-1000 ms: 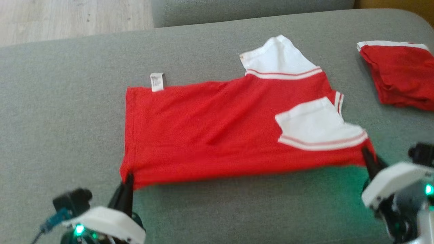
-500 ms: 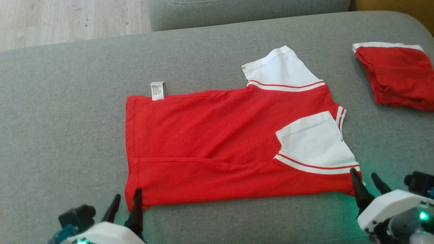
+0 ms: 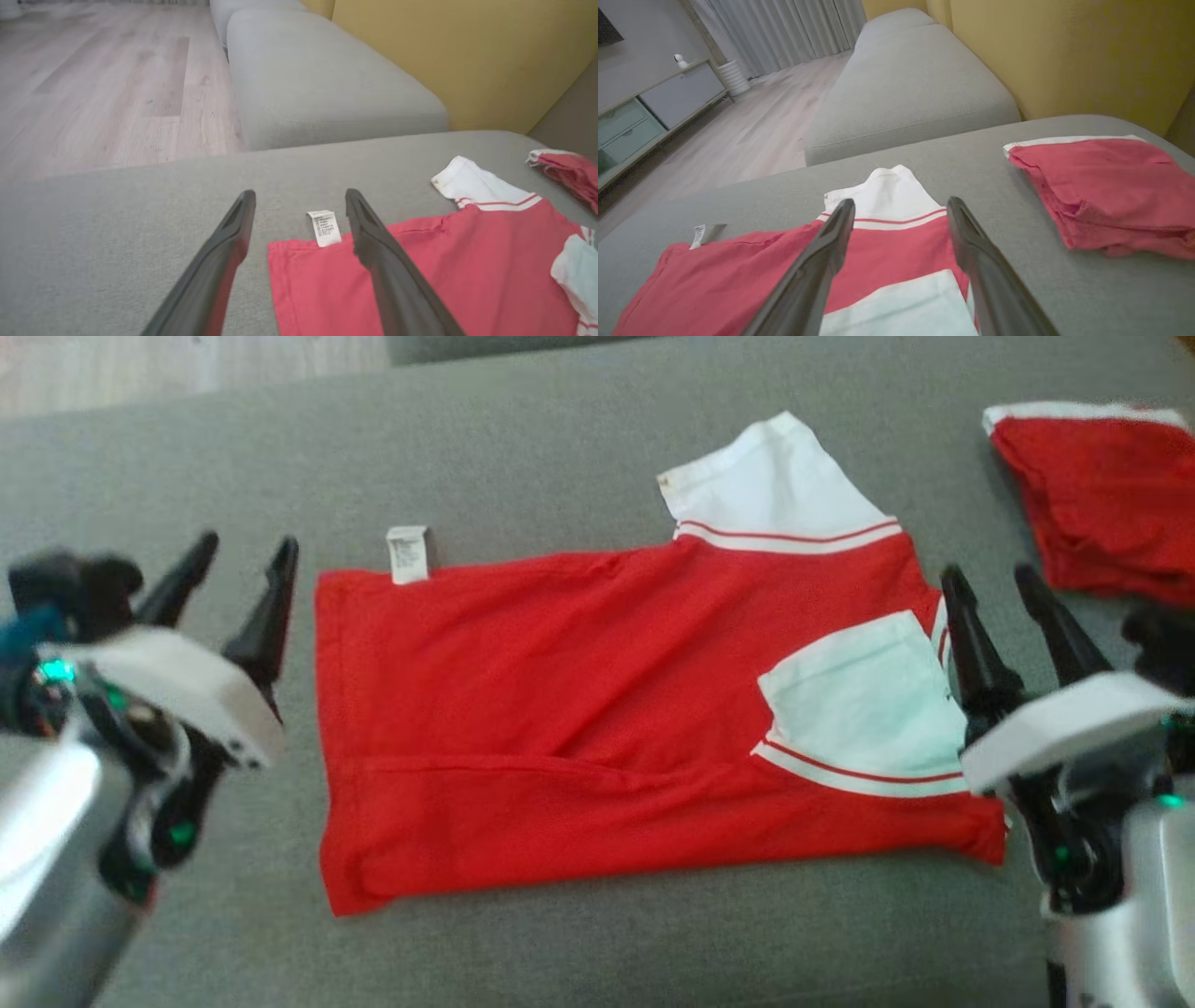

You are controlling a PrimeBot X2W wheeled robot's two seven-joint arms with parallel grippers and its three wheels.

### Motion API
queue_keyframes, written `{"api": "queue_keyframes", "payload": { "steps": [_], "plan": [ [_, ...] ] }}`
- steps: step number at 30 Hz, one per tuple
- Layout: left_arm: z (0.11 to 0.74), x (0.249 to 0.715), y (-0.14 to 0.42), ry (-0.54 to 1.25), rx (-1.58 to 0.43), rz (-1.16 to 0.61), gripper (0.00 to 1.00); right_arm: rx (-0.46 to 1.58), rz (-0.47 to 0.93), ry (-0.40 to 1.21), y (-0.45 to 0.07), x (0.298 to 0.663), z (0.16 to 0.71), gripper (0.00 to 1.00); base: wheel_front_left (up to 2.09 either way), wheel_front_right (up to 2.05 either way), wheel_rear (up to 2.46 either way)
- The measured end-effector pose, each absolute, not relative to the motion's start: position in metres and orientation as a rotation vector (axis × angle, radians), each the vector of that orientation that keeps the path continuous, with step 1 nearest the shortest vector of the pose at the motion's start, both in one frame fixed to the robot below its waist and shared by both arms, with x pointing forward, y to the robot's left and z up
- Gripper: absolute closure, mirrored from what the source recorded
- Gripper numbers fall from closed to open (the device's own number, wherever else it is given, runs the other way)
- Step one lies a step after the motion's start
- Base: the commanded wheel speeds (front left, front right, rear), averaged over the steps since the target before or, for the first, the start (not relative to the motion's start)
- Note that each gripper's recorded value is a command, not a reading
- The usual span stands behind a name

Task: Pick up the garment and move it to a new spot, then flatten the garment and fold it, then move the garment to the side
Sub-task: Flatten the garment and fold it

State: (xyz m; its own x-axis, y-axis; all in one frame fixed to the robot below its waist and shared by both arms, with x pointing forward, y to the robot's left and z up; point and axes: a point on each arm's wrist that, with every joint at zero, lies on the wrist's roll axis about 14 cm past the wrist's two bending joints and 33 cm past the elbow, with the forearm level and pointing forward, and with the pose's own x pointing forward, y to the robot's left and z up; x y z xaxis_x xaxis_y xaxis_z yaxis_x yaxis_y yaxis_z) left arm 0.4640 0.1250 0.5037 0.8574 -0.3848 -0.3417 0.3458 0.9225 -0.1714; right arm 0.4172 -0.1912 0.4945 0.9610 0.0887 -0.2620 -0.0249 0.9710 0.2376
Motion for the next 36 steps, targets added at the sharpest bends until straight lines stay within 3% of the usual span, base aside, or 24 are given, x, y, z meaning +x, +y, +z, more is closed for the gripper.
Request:
{"api": "queue_keyframes", "payload": {
  "steps": [12, 27, 28, 29, 30, 31, 32, 33, 36],
  "plan": [
    [0.408, 0.498, 0.116, 0.633, -0.036, -0.411, 0.0, 0.181, 0.098, 0.278, -0.186, 0.465, 0.484, 0.0, 0.0, 0.0, 0.0],
    [0.362, 0.516, 0.113, 0.693, -0.027, -0.401, 0.0, 0.17, 0.103, 0.333, -0.184, 0.48, 0.45, 0.0, 0.0, 0.0, 0.0],
    [0.362, 0.515, 0.113, 0.696, -0.023, -0.404, 0.16, 0.169, 0.105, 0.333, -0.184, 0.481, 0.45, 0.0, 0.0, 0.0, 0.0],
    [0.362, 0.514, 0.113, 0.7, -0.018, -0.406, 0.46, 0.169, 0.106, 0.332, -0.184, 0.481, 0.45, 0.0, 0.0, 0.0, 0.0],
    [0.362, 0.514, 0.112, 0.7, -0.017, -0.408, 0.6, 0.168, 0.109, 0.331, -0.183, 0.482, 0.45, 0.0, 0.0, 0.0, 0.0],
    [0.362, 0.513, 0.112, 0.704, -0.016, -0.412, 0.68, 0.167, 0.111, 0.329, -0.183, 0.483, 0.451, 0.0, 0.0, 0.0, 0.0],
    [0.363, 0.511, 0.111, 0.706, -0.015, -0.418, 0.94, 0.165, 0.113, 0.326, -0.182, 0.484, 0.452, 0.0, 0.0, 0.0, 0.0],
    [0.364, 0.509, 0.109, 0.708, -0.013, -0.425, 0.99, 0.162, 0.116, 0.323, -0.182, 0.485, 0.453, 0.0, 0.0, 0.0, 0.0],
    [0.366, 0.506, 0.109, 0.704, -0.012, -0.428, 1.0, 0.151, 0.124, 0.312, -0.182, 0.491, 0.457, 0.0, 0.0, 0.0, 0.0]
  ]
}}
